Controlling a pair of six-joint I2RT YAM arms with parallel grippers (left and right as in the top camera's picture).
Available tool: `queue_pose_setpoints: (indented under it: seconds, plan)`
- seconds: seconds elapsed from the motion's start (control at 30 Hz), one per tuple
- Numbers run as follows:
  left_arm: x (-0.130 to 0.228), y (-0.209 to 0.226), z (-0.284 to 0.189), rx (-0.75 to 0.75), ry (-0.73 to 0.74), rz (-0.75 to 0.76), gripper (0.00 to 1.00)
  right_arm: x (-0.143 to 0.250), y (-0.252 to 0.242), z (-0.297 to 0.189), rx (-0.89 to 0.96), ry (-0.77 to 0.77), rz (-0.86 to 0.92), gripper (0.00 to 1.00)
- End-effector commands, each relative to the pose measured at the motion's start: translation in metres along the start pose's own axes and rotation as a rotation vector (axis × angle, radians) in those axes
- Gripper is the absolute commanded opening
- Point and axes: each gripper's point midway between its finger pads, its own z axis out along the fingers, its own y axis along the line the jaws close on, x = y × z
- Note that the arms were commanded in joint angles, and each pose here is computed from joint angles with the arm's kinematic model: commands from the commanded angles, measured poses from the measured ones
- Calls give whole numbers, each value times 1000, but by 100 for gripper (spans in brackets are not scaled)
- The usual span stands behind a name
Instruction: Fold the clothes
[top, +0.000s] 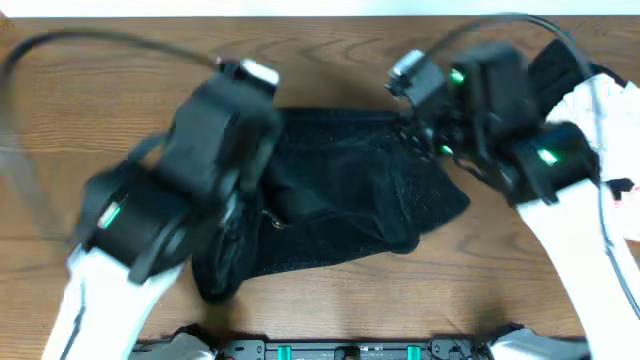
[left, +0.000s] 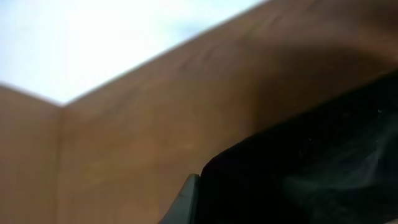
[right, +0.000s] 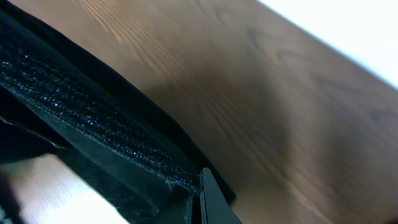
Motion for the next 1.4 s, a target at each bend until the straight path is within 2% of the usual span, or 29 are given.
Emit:
queue_pose_setpoints:
  seconds: [0.0,0.13,0.3,0.43,0.6,0.67,0.77,0.8,0.83,0.93,1.03,1.13,1.23,1.33,1.37]
  plan:
    - [11,47,43,-212,116,-84,6,15,-51,22,196,99,-33,1]
    - [17,66,105,-254,204,-156,6,13,-69,52,249,126,-70,1]
    - [20,90,167,-311,245,-225,6,14,-95,88,302,155,-124,2]
    - [25,98,214,-291,263,-245,6,12,-114,117,324,144,-135,11]
    - [30,124,256,-342,242,-307,7,3,-155,143,432,90,-111,9]
    - [31,137,260,-364,226,-333,17,1,-166,145,456,71,-100,9]
    - [30,156,258,-396,198,-368,62,2,-167,144,433,63,-73,15]
    - [31,159,257,-401,197,-373,71,4,-164,145,416,70,-72,17]
    - [32,163,256,-406,199,-379,76,9,-158,147,386,86,-69,22]
    - [40,165,255,-408,224,-379,80,26,-138,151,304,139,13,42]
    - [51,160,253,-395,275,-365,82,40,-114,157,185,182,101,51]
    - [67,152,249,-382,345,-377,82,45,-97,164,90,191,178,50]
    - [89,143,240,-372,443,-409,82,50,-83,171,10,204,225,45]
    - [109,128,232,-330,538,-441,82,58,-58,169,-104,247,219,48]
    - [115,120,230,-291,569,-441,82,65,-49,167,-131,278,199,52]
